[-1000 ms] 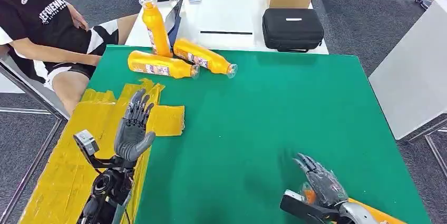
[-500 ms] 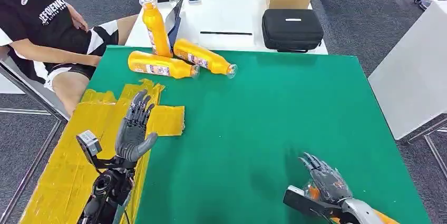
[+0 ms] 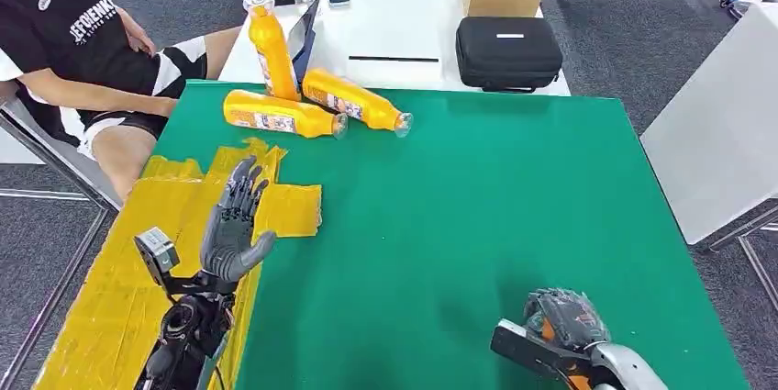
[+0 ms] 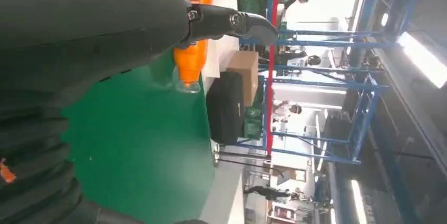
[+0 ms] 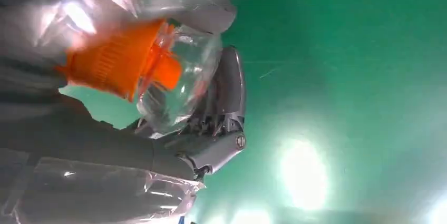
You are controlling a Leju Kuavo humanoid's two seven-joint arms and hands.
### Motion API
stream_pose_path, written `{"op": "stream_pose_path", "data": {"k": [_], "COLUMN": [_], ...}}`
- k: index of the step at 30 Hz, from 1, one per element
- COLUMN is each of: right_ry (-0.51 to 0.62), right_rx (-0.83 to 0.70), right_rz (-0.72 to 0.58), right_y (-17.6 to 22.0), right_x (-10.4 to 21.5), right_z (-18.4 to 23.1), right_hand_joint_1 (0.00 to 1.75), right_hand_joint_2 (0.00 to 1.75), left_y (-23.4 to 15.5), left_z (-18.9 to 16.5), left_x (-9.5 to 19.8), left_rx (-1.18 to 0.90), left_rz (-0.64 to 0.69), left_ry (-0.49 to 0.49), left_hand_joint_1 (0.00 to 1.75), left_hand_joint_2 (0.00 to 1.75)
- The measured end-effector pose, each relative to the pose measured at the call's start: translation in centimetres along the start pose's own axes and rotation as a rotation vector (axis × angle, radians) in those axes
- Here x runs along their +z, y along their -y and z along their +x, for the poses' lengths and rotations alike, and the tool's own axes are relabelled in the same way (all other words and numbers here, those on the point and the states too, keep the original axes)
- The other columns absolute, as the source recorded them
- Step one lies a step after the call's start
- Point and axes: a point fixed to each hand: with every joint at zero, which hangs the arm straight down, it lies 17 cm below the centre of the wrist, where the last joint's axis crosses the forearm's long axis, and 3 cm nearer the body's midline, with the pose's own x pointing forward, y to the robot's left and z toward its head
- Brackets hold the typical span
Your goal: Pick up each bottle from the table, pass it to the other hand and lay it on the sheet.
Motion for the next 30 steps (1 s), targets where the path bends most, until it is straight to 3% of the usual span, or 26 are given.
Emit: {"op": "stream_pose_path", "data": {"k": [6, 10, 19, 25, 30], "right_ry": [0.000, 0.021, 0.111, 0.192, 0.243], "right_rx": [0.000, 0.015, 0.039, 0.041, 0.000], "right_rz": [-0.026, -0.082, -0.235, -0.427, -0.481], "right_y": [0.4, 0.9, 3.3, 8.5, 10.5], "right_x": [-0.7, -1.3, -3.8, -6.5, -8.1], "right_z": [0.3, 1.3, 6.1, 10.1, 12.5], "right_hand_joint_1": [1.64, 1.73, 1.75, 1.75, 1.75], "right_hand_joint_2": [1.75, 1.75, 1.75, 1.75, 1.75], "left_y": [-0.1, 0.1, 1.0, 2.3, 3.0], "left_z": [0.2, 0.4, 0.6, 0.9, 0.8], "left_x": [0.2, 0.1, 0.0, -1.0, -1.4], "left_rx": [-0.020, -0.027, -0.011, 0.005, 0.013], "left_rz": [0.010, 0.006, -0.003, -0.037, -0.050], "left_ry": [0.002, 0.008, 0.014, 0.026, 0.028], "left_hand_joint_1": [0.00, 0.00, 0.00, 0.00, 0.00], "left_hand_joint_2": [1.75, 1.75, 1.75, 1.75, 1.75]}}
